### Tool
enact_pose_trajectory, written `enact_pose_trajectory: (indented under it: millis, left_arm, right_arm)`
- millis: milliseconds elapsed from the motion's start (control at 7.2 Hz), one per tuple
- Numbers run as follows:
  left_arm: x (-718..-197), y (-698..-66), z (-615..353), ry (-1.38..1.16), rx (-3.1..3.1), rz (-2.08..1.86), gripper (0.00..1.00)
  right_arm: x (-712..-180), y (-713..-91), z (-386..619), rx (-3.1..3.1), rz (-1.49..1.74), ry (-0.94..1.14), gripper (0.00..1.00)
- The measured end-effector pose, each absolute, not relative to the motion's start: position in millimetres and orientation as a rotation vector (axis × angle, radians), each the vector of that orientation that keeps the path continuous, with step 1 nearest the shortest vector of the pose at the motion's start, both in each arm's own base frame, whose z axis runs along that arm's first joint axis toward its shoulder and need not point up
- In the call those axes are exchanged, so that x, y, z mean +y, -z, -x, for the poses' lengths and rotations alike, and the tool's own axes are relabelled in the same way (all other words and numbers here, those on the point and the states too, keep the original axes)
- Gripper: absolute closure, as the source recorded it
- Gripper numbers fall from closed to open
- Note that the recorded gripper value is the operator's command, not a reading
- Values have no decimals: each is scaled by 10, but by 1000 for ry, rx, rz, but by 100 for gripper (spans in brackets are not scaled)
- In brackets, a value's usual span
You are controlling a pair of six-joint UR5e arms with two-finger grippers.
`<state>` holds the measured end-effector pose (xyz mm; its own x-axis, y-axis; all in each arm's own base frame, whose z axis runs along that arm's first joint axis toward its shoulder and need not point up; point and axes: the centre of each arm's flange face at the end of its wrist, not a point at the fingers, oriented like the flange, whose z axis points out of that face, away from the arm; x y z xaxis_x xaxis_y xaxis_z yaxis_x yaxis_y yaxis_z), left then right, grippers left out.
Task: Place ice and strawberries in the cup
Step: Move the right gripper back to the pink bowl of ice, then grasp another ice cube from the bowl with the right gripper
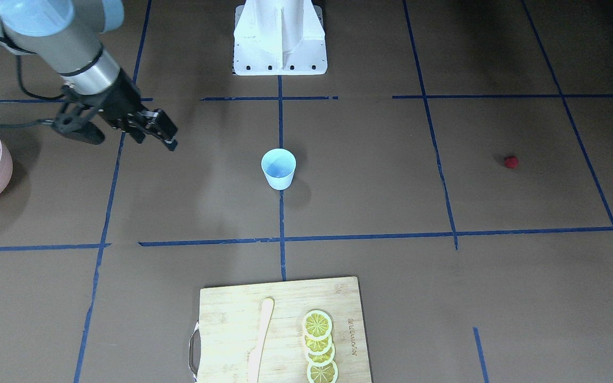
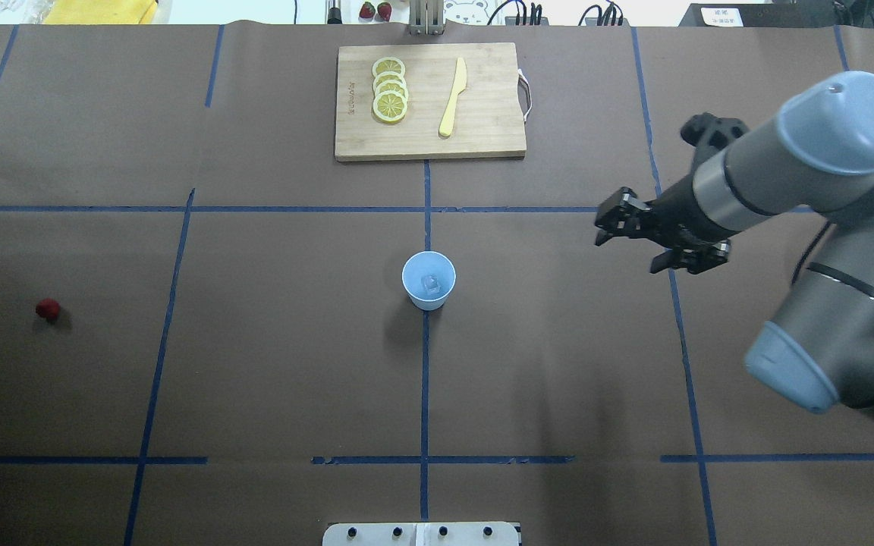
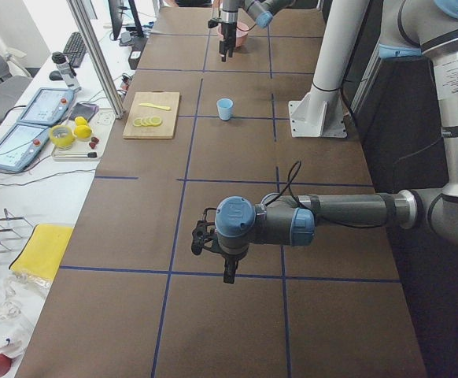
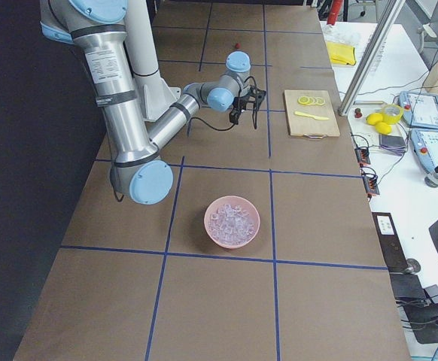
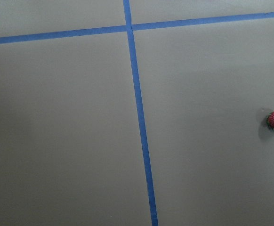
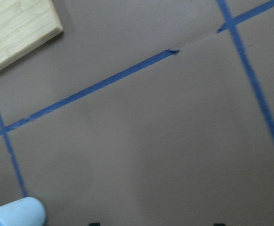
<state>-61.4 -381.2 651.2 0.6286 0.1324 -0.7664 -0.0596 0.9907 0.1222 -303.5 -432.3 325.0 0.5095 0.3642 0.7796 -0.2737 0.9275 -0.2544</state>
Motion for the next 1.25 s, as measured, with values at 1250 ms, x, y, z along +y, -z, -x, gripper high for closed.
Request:
enact_pose_trajectory:
  millis: [1250]
  left_arm:
    - [-3758,-6566,612,-105,887,-76,0]
  right_arm:
    - [-4029,-5716,1091,-679,65,-117,16]
